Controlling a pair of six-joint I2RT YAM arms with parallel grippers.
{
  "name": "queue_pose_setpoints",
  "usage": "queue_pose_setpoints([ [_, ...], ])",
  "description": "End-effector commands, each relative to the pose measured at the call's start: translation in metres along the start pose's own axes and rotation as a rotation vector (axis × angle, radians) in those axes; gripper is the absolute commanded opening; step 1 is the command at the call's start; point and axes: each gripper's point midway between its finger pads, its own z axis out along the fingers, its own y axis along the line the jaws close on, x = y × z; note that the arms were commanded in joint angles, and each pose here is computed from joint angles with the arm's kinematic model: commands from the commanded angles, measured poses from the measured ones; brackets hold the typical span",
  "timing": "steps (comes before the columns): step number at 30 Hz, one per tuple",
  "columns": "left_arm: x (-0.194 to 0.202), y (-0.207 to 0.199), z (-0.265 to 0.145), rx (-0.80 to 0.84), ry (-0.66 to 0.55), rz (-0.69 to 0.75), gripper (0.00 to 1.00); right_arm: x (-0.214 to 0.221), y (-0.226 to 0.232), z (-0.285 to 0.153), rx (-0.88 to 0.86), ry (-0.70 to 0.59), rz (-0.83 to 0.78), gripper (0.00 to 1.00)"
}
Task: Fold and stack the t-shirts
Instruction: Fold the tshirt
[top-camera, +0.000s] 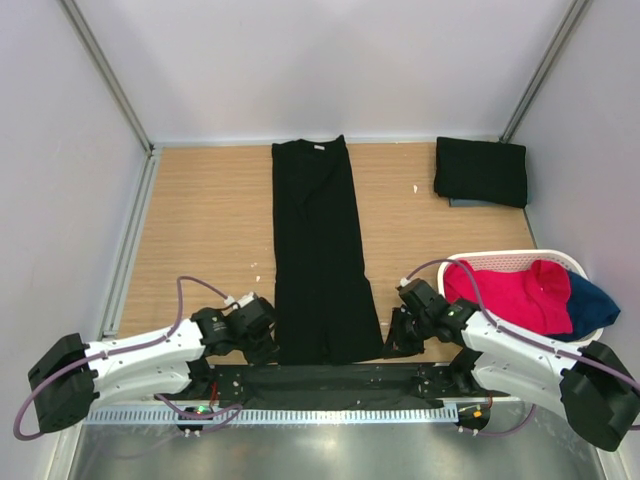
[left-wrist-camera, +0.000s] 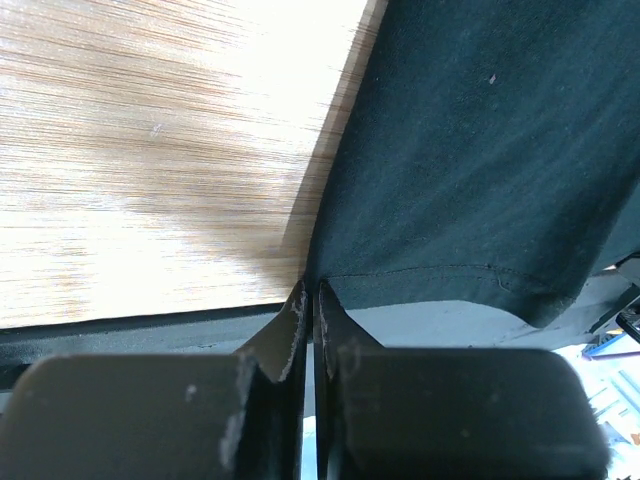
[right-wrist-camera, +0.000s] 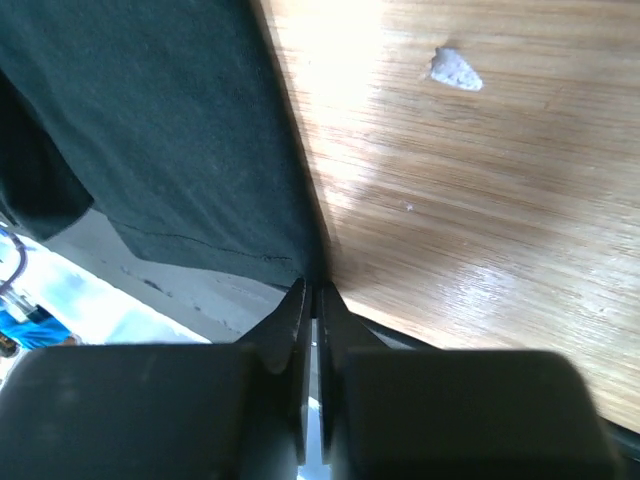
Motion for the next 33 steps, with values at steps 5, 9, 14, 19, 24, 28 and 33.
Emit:
queue_pose_setpoints([
  [5,0.0,0.025,-0.004,-0.103,-0.006,0.075,0.0,-0.007,0.022,-0.004,-0.055,-0.037,-0.011,0.01],
  [9,-0.006,0.017,-0.02,-0.112,-0.024,0.115,0.0,0.01,0.03,-0.004,-0.093,0.021,-0.021,0.02],
  [14,-0.008,0.008,-0.033,-0.083,-0.031,0.139,0.0,0.011,0.052,-0.015,-0.139,0.015,-0.031,0.01],
  [19,-0.025,-0.021,-0.066,-0.007,-0.115,0.153,0.0,-0.014,0.096,-0.046,-0.204,-0.084,-0.065,0.01],
  [24,-0.068,-0.03,-0.085,-0.051,-0.223,0.148,0.0,-0.053,0.126,-0.059,-0.167,-0.194,-0.123,0.01],
  [28,-0.112,-0.039,-0.089,-0.033,-0.272,0.115,0.0,-0.093,0.135,-0.065,-0.165,-0.246,-0.111,0.01],
  [33,-0.166,-0.078,-0.109,-0.01,-0.339,0.189,0.0,-0.154,0.157,-0.083,-0.194,-0.323,-0.127,0.01],
])
